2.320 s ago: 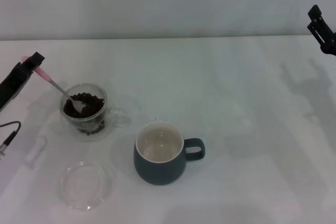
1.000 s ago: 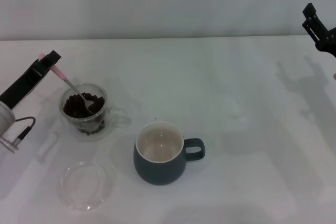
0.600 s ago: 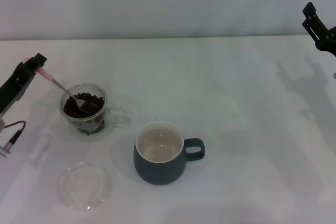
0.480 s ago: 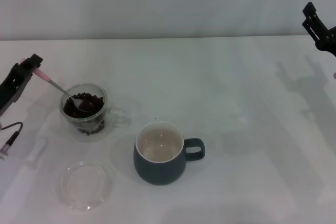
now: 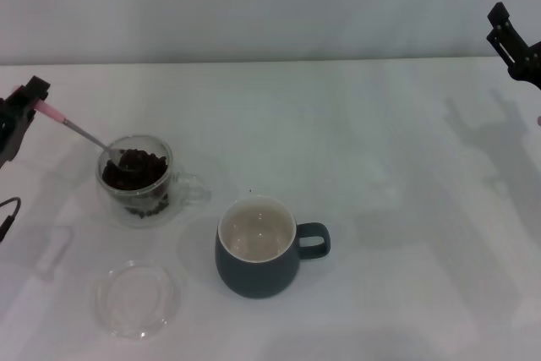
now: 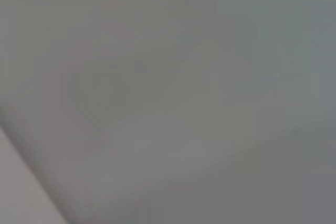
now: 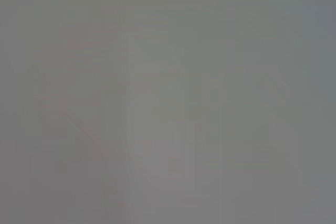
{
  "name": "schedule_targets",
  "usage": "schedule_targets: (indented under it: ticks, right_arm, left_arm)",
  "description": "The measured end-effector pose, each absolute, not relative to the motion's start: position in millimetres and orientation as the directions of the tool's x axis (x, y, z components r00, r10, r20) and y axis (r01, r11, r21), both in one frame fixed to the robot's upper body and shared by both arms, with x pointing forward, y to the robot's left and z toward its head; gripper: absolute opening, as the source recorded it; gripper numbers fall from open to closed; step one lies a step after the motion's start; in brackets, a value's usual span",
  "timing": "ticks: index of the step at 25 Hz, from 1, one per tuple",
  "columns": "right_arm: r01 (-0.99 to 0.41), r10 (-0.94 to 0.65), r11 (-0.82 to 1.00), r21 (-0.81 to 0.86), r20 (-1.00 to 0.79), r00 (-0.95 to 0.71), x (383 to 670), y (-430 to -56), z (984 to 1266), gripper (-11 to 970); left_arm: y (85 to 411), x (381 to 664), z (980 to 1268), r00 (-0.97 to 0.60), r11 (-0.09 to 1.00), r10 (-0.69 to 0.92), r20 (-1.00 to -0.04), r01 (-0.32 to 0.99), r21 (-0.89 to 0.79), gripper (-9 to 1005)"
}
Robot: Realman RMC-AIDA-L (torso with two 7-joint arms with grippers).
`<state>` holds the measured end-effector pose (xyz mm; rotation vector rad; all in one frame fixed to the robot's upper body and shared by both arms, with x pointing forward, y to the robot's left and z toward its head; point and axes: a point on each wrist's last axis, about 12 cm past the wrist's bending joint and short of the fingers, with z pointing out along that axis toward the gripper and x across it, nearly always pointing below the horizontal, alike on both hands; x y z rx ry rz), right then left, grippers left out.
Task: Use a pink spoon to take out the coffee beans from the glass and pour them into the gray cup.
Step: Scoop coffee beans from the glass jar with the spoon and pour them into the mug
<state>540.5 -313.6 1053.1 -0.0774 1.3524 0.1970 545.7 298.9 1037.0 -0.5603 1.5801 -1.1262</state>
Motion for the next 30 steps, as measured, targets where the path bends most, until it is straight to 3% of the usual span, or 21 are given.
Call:
schedule_targets:
  ticks: [9, 20, 30]
  right_arm:
    - [-0.192, 0.094, 0.980, 0.054, -0.975, 0.202, 540, -313, 1053, 871]
    - [-0.201, 0.091, 0.978, 0.050, -0.975, 0.201, 541, -311, 1053, 871]
    - [-0.200, 0.093, 0.978, 0.053, -0.976, 0.199, 538, -311, 1051, 871]
  left_arm:
    - [290, 543, 1048, -0.353, 0.385, -0.806, -0.474, 0.295, -0.875, 137]
    - [254, 558, 1059, -0.493, 0.350, -0.708, -0.506, 0.377, -0.857, 138]
    - [225, 565, 1062, -0.576, 0.381, -0.548, -0.607, 0.473, -0.794, 137]
